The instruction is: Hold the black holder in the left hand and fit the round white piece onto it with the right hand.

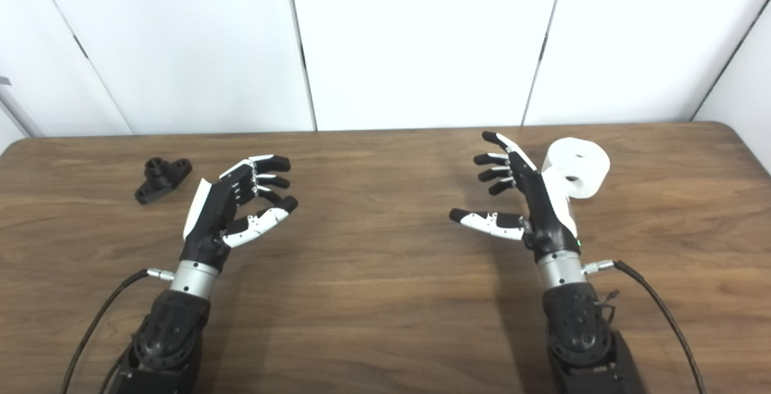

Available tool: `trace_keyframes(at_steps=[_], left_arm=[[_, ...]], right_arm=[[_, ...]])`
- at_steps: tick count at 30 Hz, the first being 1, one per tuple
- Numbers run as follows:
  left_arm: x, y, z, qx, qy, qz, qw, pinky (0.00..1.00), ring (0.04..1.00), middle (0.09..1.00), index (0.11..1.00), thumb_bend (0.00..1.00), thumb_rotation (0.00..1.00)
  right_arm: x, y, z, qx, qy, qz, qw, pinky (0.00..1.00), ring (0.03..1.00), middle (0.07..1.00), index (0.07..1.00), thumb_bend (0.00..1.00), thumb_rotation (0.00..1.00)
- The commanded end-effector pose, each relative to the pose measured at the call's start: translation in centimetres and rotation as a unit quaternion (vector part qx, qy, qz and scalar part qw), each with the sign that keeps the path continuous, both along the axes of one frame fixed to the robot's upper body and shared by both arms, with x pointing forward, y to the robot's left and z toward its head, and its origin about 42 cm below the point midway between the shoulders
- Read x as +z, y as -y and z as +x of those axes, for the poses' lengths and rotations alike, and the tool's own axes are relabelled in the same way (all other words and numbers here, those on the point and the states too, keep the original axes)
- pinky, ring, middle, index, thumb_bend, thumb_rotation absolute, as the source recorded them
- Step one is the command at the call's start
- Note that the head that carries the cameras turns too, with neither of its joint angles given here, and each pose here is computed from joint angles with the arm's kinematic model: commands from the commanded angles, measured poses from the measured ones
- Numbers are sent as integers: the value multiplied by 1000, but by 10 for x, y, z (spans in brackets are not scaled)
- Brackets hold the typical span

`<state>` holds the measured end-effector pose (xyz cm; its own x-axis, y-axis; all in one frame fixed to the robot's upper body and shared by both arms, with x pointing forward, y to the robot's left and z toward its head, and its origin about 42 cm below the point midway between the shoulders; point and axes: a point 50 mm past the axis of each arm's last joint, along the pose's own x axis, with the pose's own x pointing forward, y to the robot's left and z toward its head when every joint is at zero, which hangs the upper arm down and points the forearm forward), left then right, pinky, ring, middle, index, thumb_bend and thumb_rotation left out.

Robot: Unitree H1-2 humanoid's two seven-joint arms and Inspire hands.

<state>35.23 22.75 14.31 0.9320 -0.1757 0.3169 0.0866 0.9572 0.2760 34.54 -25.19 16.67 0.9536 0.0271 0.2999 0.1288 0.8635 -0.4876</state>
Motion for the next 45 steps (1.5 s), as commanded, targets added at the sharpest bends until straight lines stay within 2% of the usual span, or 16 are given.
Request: trace_keyframes(at_steps=[1,20,25,31,37,40,45], left_arm=[[21,2,11,0,43,0,999,524,655,737,705,677,254],[19,5,6,4,38,11,999,538,656,741,720,697,308],[14,14,4,-2,33,-1,999,532,653,730,712,677,261],[11,25,3,-11,31,7,999,545,660,733,716,638,231],[1,35,4,-17,21,-6,1000,545,660,738,716,626,203],[-3,39,6,-18,16,-3,1000,546,673,742,713,648,240],[-5,43,9,-16,16,3,1000,543,673,736,712,628,241]], right_arm=[[24,-4,8,7,57,3,998,517,628,716,840,648,147],[25,-4,2,8,55,0,998,500,616,716,797,647,105],[23,2,-1,12,49,-6,999,517,626,721,802,631,110],[19,13,-4,7,44,-1,999,508,618,723,795,624,49],[13,22,-4,4,32,7,999,517,611,714,798,628,132],[15,24,-5,-2,19,15,1000,533,629,730,799,621,105],[18,28,-5,4,27,14,1000,552,643,738,806,601,5]])
